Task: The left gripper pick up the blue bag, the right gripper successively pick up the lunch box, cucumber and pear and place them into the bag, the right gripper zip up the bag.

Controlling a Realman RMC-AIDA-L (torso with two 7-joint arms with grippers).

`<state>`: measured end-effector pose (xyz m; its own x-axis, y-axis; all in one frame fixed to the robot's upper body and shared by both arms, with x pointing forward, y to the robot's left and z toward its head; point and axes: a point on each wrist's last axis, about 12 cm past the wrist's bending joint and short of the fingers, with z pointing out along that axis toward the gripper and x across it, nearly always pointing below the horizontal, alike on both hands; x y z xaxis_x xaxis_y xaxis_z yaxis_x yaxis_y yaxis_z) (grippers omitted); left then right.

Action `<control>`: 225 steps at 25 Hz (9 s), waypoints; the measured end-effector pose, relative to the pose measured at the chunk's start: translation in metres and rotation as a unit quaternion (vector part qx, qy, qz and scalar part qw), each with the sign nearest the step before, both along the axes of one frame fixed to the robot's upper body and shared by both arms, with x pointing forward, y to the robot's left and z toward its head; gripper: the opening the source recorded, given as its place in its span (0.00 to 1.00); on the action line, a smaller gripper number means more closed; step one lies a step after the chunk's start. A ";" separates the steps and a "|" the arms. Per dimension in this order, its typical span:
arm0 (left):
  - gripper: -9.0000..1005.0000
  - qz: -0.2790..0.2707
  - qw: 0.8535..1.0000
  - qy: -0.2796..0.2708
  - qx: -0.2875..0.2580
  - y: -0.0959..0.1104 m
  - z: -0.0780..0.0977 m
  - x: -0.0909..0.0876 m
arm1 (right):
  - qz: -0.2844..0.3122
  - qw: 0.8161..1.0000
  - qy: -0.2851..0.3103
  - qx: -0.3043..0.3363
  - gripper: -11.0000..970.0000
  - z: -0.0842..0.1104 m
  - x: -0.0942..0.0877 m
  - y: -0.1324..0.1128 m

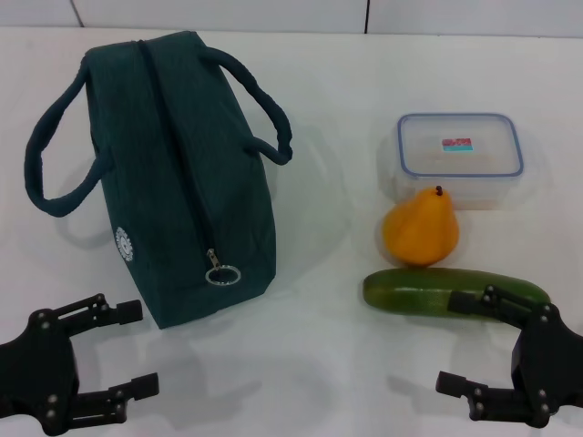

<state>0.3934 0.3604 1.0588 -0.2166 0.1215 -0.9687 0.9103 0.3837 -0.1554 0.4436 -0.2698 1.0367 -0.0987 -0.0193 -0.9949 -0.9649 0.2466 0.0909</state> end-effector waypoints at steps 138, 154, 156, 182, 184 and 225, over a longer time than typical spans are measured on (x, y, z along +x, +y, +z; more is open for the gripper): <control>0.05 0.111 0.911 0.380 0.117 -0.057 0.187 0.183 | -0.360 0.739 0.443 0.359 0.82 -0.024 0.050 -0.033; 0.05 0.114 0.913 0.372 0.119 -0.056 0.190 0.183 | -0.369 0.739 0.466 0.316 0.81 -0.016 0.102 -0.005; 0.05 0.114 0.914 0.370 0.119 -0.057 0.191 0.184 | -0.367 0.741 0.466 0.315 0.81 -0.014 0.105 -0.004; 0.05 0.110 0.916 0.367 0.120 -0.059 0.193 0.183 | -0.359 0.758 0.452 0.304 0.79 -0.007 0.113 -0.001; 0.05 0.109 0.916 0.367 0.119 -0.059 0.193 0.183 | -0.360 0.759 0.449 0.304 0.72 -0.007 0.113 -0.003; 0.05 0.102 0.917 0.368 0.114 -0.060 0.191 0.181 | -0.324 0.780 0.359 0.397 0.10 0.012 0.084 -0.032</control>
